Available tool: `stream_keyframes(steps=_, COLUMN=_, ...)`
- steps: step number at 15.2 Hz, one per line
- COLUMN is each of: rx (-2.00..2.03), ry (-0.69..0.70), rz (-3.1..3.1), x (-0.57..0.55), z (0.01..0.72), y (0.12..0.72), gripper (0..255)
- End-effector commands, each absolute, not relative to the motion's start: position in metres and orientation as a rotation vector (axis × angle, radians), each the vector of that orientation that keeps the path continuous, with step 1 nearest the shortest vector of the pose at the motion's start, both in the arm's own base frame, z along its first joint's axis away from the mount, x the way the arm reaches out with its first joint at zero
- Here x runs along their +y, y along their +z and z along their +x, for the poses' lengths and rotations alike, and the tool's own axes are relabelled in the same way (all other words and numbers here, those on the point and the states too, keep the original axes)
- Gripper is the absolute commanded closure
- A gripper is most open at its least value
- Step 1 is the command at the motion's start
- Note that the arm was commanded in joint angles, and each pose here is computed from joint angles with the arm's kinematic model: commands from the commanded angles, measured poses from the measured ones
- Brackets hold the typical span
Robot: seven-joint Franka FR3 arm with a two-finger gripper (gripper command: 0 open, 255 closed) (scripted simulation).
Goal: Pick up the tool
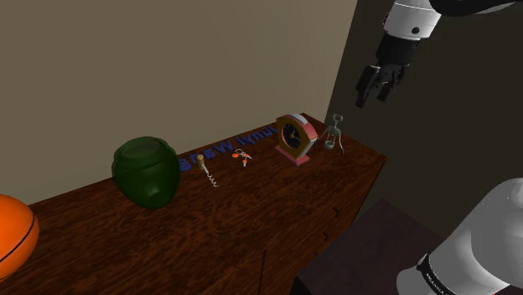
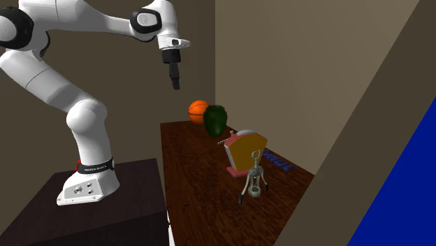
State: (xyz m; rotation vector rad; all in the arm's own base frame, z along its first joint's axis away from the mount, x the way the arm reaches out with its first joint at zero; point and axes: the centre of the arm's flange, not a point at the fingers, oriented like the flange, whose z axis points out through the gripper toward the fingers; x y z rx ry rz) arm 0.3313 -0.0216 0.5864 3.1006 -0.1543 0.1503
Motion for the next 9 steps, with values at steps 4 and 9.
stream_keyframes(steps=4, rx=-0.111, ry=0.184, rz=3.106, x=-0.051, z=0.34, y=0.562, gripper=0)
stream_keyframes(steps=9, rx=-0.04, ry=0.241, rz=3.114, x=-0.1, z=0.357, y=0.521, gripper=0)
